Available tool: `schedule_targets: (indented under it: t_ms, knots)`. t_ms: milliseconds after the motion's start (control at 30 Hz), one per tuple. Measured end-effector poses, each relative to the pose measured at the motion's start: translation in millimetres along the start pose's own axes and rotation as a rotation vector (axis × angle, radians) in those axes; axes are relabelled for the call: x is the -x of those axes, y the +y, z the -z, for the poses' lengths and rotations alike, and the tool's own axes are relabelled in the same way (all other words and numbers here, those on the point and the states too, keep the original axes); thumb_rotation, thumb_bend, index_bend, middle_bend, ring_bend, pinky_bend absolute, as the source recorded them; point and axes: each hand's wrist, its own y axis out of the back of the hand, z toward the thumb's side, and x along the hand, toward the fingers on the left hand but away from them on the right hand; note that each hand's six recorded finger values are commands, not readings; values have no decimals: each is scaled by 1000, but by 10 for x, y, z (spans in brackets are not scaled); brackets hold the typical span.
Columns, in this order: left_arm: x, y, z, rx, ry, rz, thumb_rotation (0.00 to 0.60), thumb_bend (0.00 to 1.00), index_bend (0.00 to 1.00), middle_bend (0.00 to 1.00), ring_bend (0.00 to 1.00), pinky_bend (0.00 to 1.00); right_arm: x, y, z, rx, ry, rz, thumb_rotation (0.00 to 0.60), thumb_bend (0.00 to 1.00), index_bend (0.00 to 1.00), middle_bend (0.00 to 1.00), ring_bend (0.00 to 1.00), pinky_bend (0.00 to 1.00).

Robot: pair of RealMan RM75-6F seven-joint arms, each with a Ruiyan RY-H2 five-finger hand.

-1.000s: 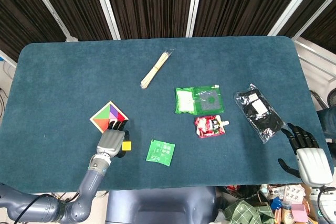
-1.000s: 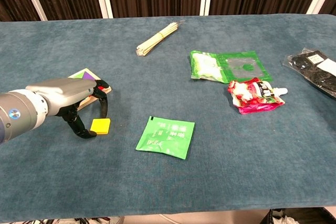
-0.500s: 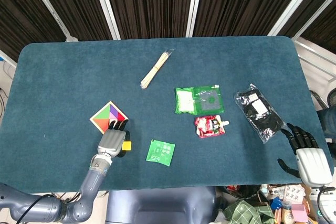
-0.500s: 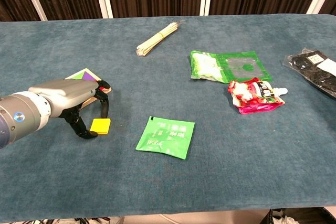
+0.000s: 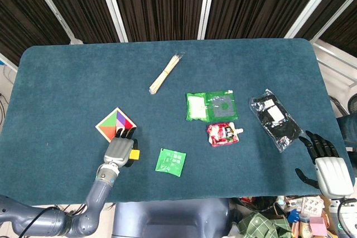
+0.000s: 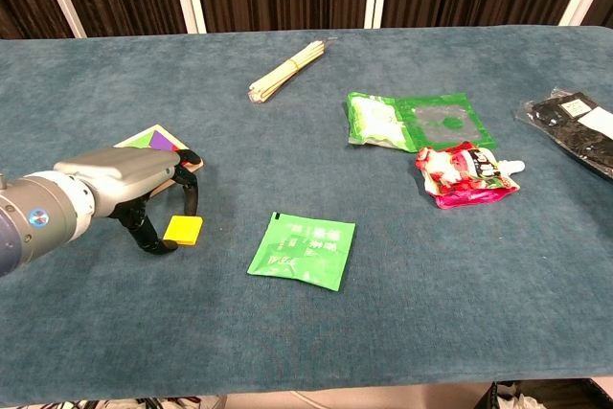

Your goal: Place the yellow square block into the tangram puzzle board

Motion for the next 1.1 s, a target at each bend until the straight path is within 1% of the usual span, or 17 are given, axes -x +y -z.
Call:
schedule_targets:
  t_ms: [233,367,433,567,667,800,867,967,1100]
  knots:
    - [18,127,-21,28,-9,-30,600,336,467,0,0,0,0,1,2,1,-2,1,600,161,147,40,72,129]
    - [25,314,16,46,-16,-69,600,337,463,0,0,0,-2,3,5,1,-3,1,600,161,147,40,72,129]
    - [27,387,50,56,-22,-74,600,337,464,0,0,0,-3,6,4,1,-4,2,600,161,147,40,72,128]
    - [-2,587,199,81,-26,-85,600,337,464,0,0,0,-5,4,4,0,-5,2,600,161,147,40,72,129]
    - [-55,739,361,103,-21,-102,600,337,465,0,0,0,-8,3,1,-1,-6,3,600,162,147,40,72,129]
    - [-137,826,531,180,-8,-102,600,336,466,0,0,0,-13,3,-7,-3,-5,5,600,161,147,40,72,128]
    - [-181,848,642,196,9,-105,600,336,465,0,0,0,-16,2,-6,-3,-6,5,600,162,147,40,72,129]
    - [-251,843,820,202,38,-102,600,336,464,0,0,0,-16,2,-1,-4,-8,5,600,161,147,40,72,129]
    - [-313,792,951,191,59,-85,600,336,463,0,0,0,-14,-1,-1,-5,-8,4,600,161,147,40,72,129]
